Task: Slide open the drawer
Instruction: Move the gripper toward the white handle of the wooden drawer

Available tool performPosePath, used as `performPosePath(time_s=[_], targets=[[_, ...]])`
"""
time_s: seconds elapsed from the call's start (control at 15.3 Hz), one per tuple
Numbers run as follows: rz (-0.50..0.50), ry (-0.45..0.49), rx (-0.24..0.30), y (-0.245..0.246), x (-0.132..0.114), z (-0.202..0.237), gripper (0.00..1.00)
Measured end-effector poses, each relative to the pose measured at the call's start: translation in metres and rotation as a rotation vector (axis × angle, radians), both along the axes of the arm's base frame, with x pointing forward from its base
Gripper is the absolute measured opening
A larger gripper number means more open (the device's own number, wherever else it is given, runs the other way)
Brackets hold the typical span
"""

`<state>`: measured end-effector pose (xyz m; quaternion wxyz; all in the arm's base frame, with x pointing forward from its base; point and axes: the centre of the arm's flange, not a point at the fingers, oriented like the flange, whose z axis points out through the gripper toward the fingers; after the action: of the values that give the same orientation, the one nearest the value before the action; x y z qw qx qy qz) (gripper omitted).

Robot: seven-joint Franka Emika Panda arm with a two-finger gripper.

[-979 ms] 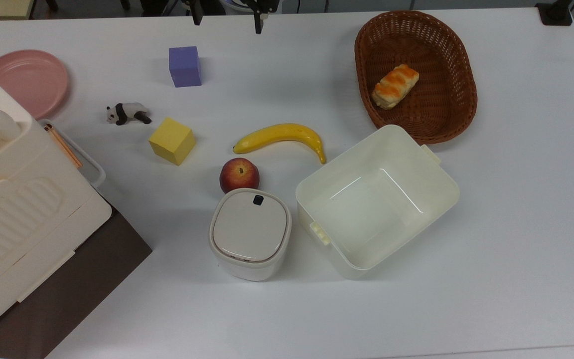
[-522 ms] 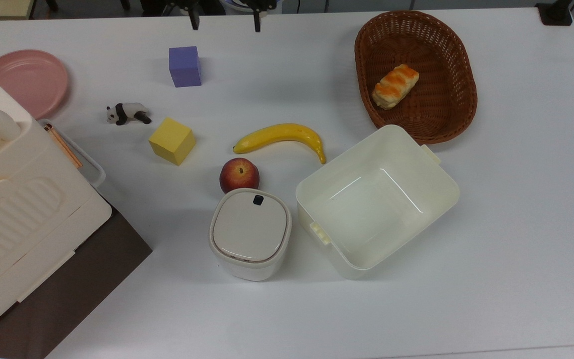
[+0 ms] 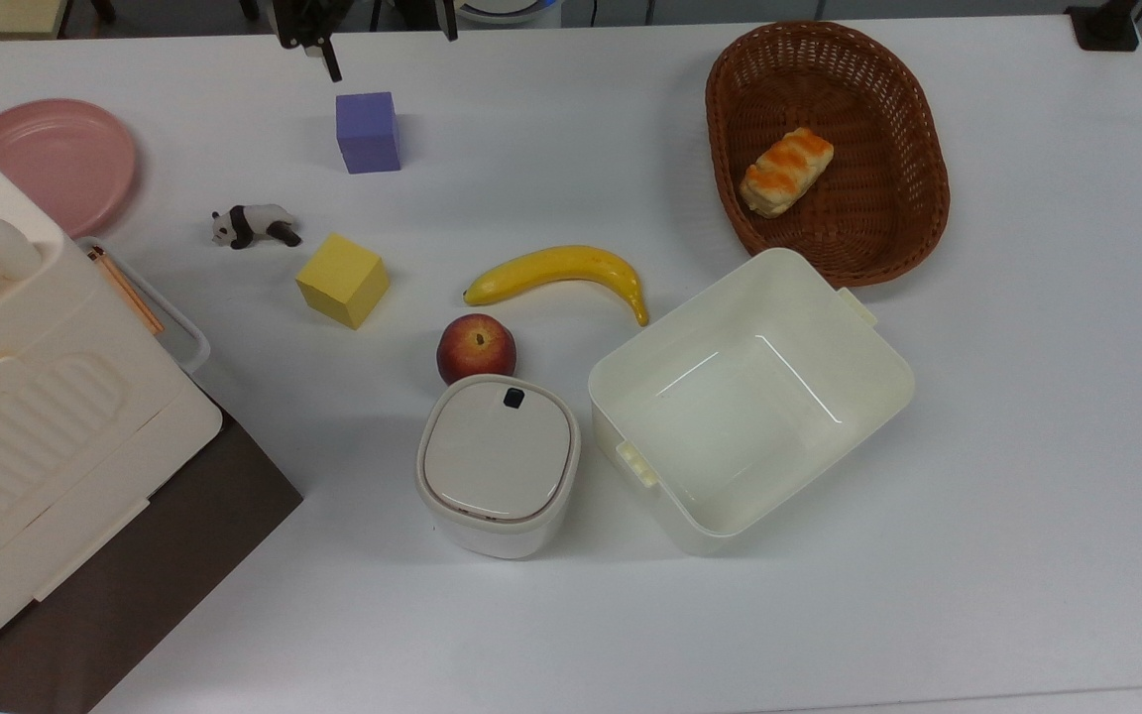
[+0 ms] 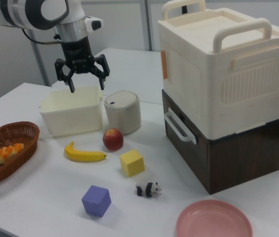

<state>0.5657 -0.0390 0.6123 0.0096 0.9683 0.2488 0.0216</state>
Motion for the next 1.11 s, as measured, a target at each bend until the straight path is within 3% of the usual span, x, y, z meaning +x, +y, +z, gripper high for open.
performPosePath(time_s=[0.39, 0.78, 0.98, 1.11], targets=[[0.117, -0.073, -0.046, -0.016, 0.010, -0.013, 1.00], [0.318, -0.034, -0.093, -0.032, 0.008, -0.027, 1.00], [0.342, -0.021, -0.122, -0.052, 0.005, -0.034, 1.00], [0.343, -0.067, -0.156, -0.067, 0.009, -0.044, 1.00]])
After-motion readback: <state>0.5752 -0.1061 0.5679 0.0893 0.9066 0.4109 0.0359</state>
